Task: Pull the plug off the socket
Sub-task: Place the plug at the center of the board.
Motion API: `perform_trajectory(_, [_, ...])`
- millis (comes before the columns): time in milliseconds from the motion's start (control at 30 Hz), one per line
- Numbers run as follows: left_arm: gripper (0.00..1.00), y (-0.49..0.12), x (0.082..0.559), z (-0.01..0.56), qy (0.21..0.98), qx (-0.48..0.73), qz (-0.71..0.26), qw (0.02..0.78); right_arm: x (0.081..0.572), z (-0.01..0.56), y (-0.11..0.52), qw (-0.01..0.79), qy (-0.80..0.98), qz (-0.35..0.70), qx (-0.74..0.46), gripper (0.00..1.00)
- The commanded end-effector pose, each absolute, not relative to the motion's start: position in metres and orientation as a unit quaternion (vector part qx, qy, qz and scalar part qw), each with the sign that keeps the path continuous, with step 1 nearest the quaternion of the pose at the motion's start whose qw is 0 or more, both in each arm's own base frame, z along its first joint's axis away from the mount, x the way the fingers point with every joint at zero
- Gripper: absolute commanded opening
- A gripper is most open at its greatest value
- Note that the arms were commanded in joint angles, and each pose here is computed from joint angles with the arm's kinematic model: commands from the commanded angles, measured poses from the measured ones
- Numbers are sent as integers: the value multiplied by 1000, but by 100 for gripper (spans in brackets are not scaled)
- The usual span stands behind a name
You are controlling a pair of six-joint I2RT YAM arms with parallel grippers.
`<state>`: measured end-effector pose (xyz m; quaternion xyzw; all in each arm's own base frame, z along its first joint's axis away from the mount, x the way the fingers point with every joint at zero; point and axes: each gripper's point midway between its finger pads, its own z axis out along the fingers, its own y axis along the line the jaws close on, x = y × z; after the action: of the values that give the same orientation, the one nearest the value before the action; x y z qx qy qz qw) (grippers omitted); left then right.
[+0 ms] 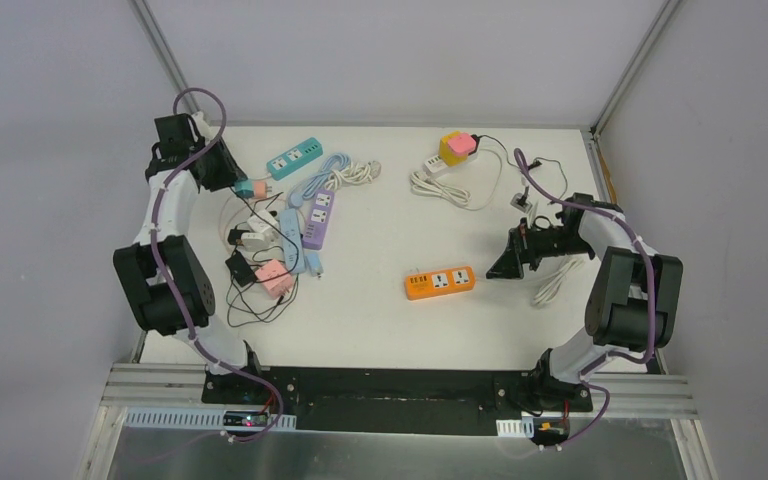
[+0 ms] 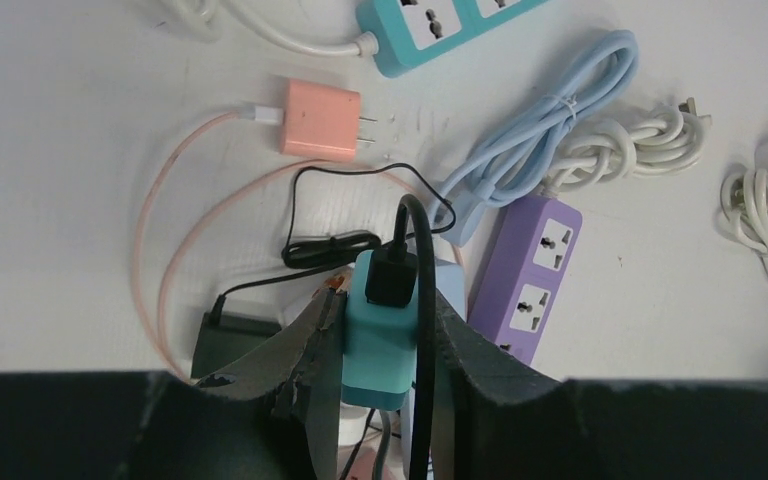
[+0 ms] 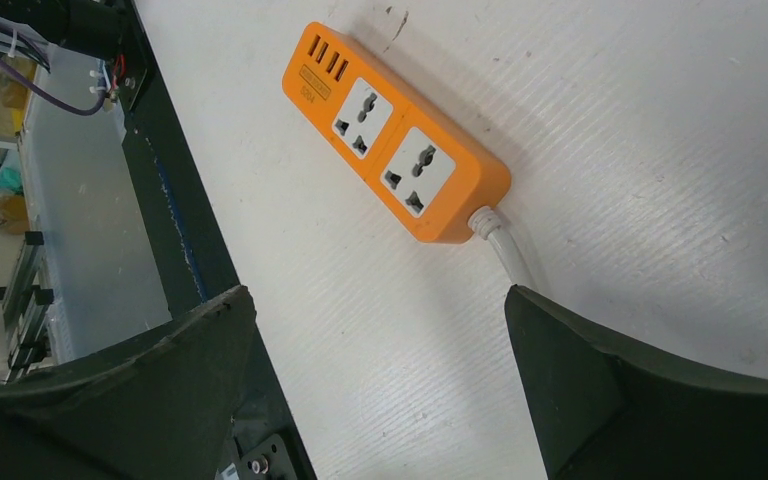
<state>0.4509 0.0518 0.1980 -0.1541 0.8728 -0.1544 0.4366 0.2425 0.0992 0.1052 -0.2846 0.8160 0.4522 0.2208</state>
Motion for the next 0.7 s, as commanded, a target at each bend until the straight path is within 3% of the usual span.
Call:
perform_trajectory(0, [0, 47, 475, 209, 862, -117, -195, 453, 239, 107, 101, 222, 805, 465, -294, 100])
perform_trajectory(533, [0, 56, 504, 137, 876, -198, -237, 372, 234, 106, 102, 211, 798, 479, -298, 100])
perform_trajectory(667, [11, 54, 507, 124, 875, -216, -247, 355, 233, 106, 102, 210, 798, 478, -299, 100])
